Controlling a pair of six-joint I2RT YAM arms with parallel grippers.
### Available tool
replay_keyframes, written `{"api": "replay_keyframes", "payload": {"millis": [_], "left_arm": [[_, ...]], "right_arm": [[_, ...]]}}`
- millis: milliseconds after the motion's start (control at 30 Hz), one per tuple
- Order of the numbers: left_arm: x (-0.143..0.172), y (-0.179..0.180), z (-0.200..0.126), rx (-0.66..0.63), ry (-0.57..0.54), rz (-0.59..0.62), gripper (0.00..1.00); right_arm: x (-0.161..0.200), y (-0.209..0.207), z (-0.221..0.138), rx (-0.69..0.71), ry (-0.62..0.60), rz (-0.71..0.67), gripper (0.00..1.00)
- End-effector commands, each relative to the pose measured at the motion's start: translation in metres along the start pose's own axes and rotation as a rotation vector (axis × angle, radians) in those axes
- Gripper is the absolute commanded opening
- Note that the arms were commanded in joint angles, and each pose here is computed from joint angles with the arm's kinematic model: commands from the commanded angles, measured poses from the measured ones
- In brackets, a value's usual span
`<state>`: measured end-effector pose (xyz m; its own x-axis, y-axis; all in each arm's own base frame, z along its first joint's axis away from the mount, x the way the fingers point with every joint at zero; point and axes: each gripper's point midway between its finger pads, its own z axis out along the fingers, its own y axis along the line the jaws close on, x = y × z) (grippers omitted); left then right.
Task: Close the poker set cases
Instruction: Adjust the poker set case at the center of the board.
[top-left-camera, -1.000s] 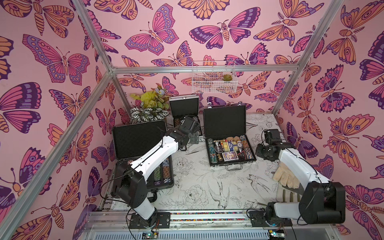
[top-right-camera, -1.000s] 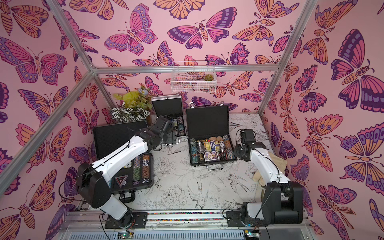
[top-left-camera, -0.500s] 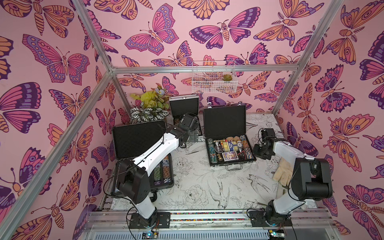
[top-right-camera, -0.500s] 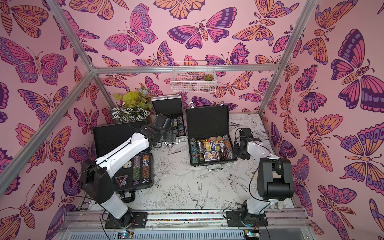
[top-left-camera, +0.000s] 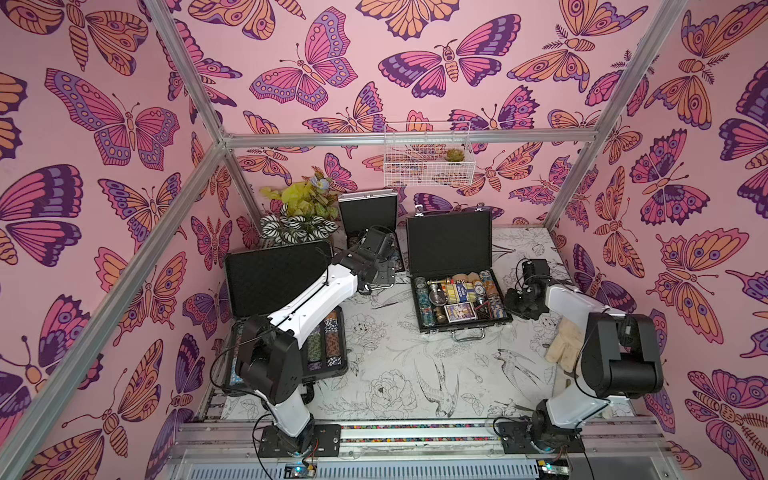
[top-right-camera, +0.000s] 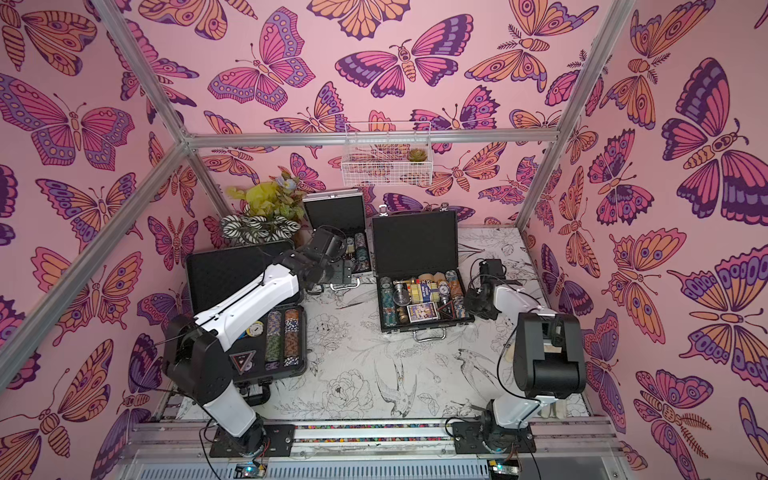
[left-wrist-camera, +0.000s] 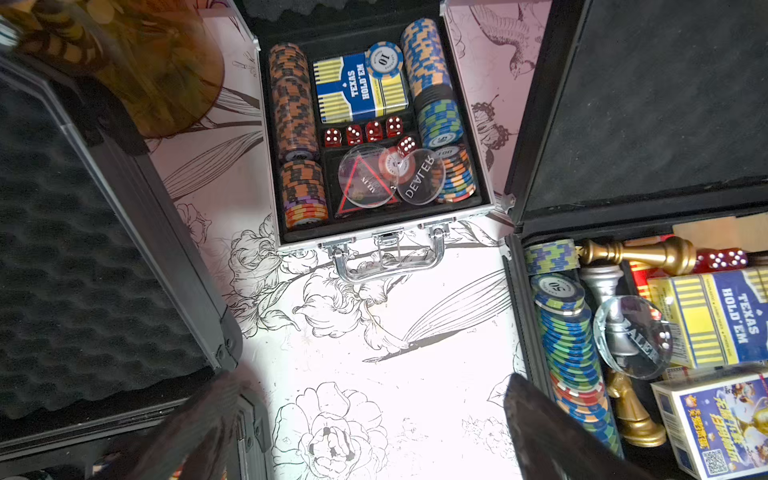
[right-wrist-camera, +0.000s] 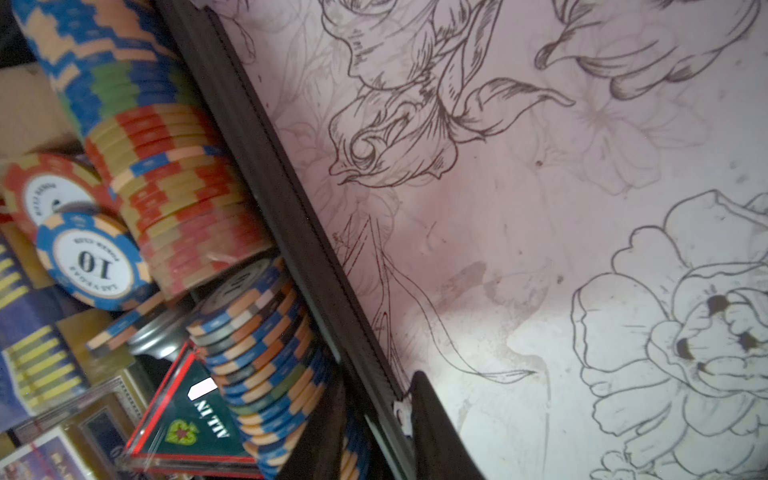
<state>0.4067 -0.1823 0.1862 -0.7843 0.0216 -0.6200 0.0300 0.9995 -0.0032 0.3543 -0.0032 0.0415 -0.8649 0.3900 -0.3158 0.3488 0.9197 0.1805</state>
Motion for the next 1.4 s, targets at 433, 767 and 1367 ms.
{"api": "replay_keyframes", "payload": {"millis": [433,767,1367], "left_arm": [[-0.002,-0.004,0.005,0.009,0.021,-0.027,1.0],[-0.003,-0.001,0.003,0.001,0.013,-0.027,1.0],[-0.001,-0.001,0.004,0.0,0.019,-0.031,1.0]], "right_arm": [[0.058,-0.006,0.0,-0.035,0.096,0.068,0.19],[0.071,-0.007,-0.014,-0.052,0.071,0.116,0.18],[0.05,-0.011,-0.042,-0.023,0.005,0.127,0.31]]}}
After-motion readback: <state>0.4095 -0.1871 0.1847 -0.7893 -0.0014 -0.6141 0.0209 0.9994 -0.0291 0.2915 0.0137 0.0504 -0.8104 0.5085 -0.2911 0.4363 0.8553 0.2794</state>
